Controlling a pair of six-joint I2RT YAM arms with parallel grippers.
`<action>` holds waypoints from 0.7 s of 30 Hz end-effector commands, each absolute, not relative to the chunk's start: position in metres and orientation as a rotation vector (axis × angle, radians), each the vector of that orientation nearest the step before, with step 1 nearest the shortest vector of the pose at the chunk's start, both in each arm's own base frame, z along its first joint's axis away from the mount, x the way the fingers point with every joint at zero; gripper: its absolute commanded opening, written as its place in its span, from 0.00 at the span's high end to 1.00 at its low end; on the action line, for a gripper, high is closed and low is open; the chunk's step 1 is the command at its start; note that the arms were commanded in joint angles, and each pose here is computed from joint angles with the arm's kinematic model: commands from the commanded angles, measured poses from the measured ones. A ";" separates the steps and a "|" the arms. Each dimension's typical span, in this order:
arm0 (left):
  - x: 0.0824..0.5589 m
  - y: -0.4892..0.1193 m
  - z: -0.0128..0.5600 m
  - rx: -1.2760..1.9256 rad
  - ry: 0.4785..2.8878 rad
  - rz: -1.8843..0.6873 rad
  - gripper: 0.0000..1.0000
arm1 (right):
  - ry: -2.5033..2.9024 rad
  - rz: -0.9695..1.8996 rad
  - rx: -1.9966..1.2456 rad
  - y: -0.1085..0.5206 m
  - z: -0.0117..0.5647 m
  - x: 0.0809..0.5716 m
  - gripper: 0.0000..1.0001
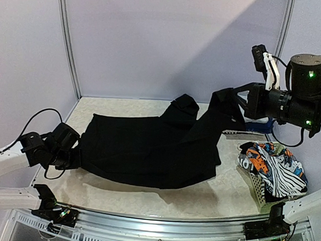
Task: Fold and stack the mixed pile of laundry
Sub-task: Fold the crumpled shirt at the center of the board.
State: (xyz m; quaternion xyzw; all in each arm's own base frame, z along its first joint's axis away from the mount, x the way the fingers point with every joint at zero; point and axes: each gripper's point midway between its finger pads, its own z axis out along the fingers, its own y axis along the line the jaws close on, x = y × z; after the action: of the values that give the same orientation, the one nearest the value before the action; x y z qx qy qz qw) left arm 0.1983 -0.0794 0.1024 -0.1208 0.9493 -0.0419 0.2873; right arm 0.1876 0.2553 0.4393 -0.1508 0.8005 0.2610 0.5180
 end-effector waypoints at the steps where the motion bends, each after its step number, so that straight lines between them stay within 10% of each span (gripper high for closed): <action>1: 0.204 -0.069 0.112 -0.318 2.490 -0.011 1.00 | 1.830 0.498 -0.287 0.237 0.469 0.202 1.00; 21: 0.258 -0.063 0.120 -0.256 2.531 0.230 1.00 | 1.830 0.049 -0.143 0.238 0.477 0.301 1.00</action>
State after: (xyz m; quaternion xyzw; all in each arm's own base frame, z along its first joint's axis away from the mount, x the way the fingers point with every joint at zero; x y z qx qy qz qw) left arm 0.2404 -0.0673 0.1124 -0.0981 0.9503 0.0765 0.2854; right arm 0.2815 0.2578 0.4600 -0.0950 0.7978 0.0637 0.5920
